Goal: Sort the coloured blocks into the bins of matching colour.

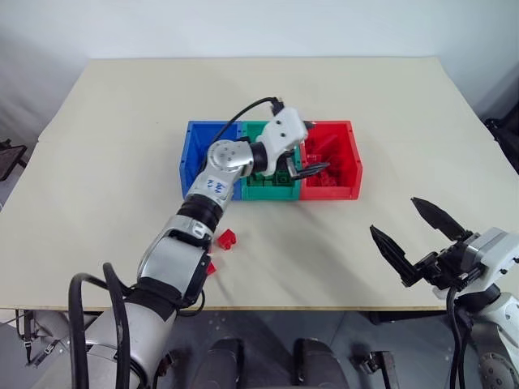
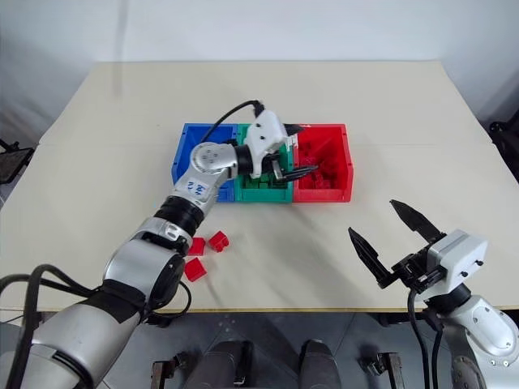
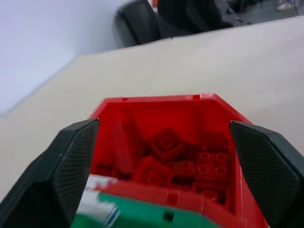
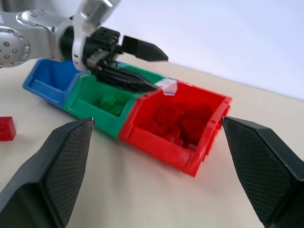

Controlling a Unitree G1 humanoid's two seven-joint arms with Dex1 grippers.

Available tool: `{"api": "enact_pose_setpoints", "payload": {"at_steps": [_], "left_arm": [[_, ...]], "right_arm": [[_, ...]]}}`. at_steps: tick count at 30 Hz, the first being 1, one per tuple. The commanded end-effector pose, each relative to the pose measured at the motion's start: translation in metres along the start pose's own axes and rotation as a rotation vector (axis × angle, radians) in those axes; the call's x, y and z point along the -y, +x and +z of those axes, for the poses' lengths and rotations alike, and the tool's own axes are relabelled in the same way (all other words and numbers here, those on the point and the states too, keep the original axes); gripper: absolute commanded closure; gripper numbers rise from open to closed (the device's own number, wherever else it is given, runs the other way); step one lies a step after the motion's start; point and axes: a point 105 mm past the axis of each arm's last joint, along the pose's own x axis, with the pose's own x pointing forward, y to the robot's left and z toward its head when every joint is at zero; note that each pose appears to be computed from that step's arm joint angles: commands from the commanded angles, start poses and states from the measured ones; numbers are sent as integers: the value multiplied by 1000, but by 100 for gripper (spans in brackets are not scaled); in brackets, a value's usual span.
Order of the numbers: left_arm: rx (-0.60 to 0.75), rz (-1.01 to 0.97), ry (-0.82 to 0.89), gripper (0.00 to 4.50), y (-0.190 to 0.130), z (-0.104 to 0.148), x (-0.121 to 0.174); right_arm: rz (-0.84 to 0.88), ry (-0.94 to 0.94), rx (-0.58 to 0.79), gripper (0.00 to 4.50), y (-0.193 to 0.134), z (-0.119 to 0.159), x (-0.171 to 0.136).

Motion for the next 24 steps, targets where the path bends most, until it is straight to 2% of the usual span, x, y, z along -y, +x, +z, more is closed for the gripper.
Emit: {"api": "enact_pose_setpoints", "payload": {"at_steps": [1, 3, 5, 7, 12, 19, 24], "left_arm": [[79, 10, 61, 2, -38, 20, -7], [69, 3, 65, 2, -64, 15, -2], [89, -52, 26, 2, -111, 14, 14], [65, -18, -27, 2, -148, 15, 21], [-217, 123, -59, 2, -240, -19, 39], [-401, 206, -129, 2, -303, -43, 54], [-408, 184, -139, 2, -300, -45, 61]], "right_arm": [[103, 16, 5, 0, 7, 0, -6], [176, 24, 1, 0, 12, -2, -10], [294, 19, -48, 0, 16, -9, -18], [418, -31, -89, 0, 16, -15, -22], [634, 91, -131, 0, 23, -16, -28], [759, 45, -165, 0, 22, -24, -27], [789, 26, -173, 0, 21, -28, -27]]}}
